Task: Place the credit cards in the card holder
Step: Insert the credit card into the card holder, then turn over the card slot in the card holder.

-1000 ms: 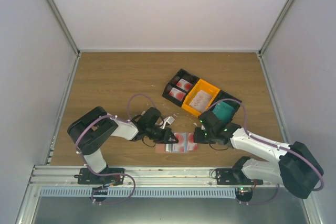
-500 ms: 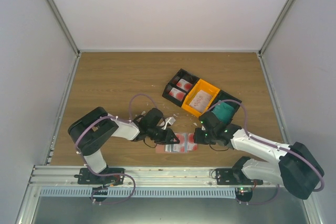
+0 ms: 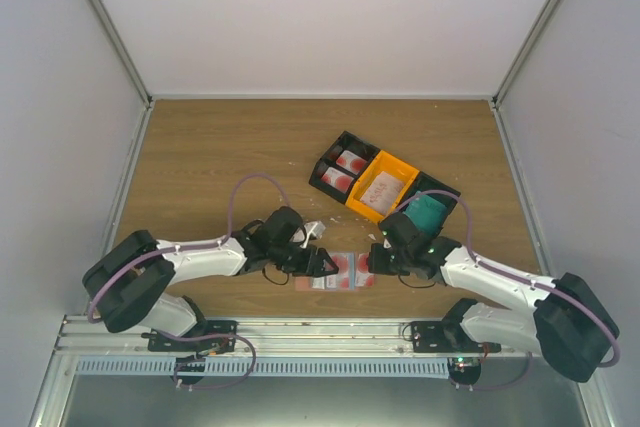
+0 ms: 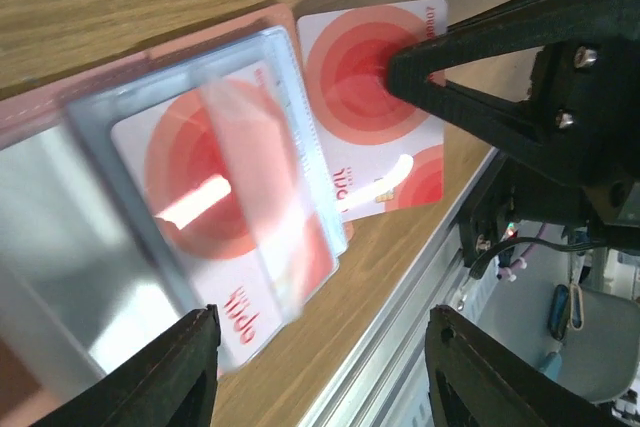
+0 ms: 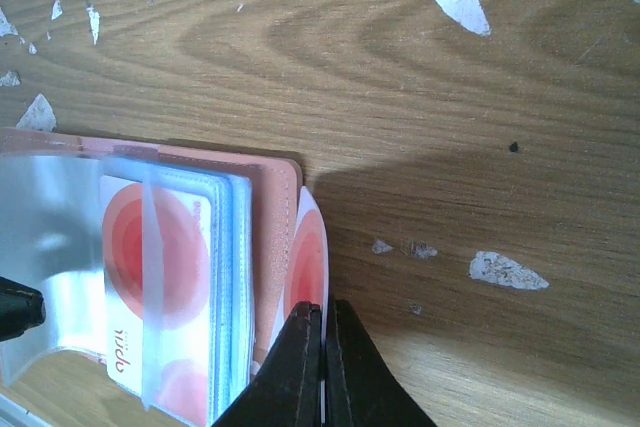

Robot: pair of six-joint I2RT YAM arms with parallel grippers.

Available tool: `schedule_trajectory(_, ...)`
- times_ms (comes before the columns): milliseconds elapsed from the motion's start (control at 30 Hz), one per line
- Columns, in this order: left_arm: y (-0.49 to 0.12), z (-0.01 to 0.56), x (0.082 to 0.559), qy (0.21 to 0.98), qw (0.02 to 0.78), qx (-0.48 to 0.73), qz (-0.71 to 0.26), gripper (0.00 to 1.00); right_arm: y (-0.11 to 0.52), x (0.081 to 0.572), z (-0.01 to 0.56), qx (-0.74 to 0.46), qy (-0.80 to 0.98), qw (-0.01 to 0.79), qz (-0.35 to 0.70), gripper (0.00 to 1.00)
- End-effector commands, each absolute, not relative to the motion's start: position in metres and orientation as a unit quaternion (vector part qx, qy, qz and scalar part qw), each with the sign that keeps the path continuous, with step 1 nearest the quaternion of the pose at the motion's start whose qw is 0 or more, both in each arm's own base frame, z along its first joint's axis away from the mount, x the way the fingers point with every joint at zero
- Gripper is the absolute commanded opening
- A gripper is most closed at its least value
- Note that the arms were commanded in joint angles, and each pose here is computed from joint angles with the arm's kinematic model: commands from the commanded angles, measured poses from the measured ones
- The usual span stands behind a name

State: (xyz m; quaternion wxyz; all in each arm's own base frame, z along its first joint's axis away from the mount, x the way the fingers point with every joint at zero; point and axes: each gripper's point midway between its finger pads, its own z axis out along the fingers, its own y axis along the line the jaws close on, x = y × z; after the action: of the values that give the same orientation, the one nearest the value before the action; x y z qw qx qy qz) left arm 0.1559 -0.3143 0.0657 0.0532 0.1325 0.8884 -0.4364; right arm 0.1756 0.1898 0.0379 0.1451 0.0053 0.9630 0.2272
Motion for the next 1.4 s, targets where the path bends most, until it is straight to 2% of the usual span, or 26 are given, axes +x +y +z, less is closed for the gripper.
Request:
schedule_trajectory(0, -0.298, 0.056, 0.153, 0.907, 0.062, 0.122, -0.399, 0.57, 0.176, 0.173, 0.033, 0.001, 0.97, 0.148, 0.192, 0.0)
schedule_trajectory(100, -0.298, 0.059, 0.157, 0.909, 0.071, 0.12, -0.393, 0.5, 0.176, 0.181, 0.046, 0.003, 0.966, 0.172, 0.193, 0.01)
schedule_trajectory(300, -0.312, 0.064, 0.163, 0.901, 0.085, 0.144, -0.4, 0.26, 0.181, 0.191, 0.069, 0.001, 0.957, 0.203, 0.207, 0.01)
schedule_trajectory(533, -0.32, 0.045, 0.167, 0.906, 0.079, 0.147, -0.388, 0.08, 0.201, 0.192, 0.087, -0.022, 0.939, 0.216, 0.266, 0.01)
schedule_trajectory(767, -0.307, 0.022, 0.165, 0.923, 0.071, 0.14, -0.352, 0.01, 0.211, 0.188, 0.087, -0.038, 0.931, 0.208, 0.297, 0.01)
schedule_trajectory(1200, -0.298, 0.007, 0.159, 0.931, 0.058, 0.136, -0.334, 0.0, 0.211, 0.181, 0.066, -0.02, 0.942, 0.171, 0.289, 0.0)
schedule_trajectory(1367, -0.298, 0.007, 0.158, 0.931, 0.058, 0.137, -0.335, 0.0, 0.218, 0.179, 0.063, -0.02, 0.934, 0.165, 0.316, 0.0)
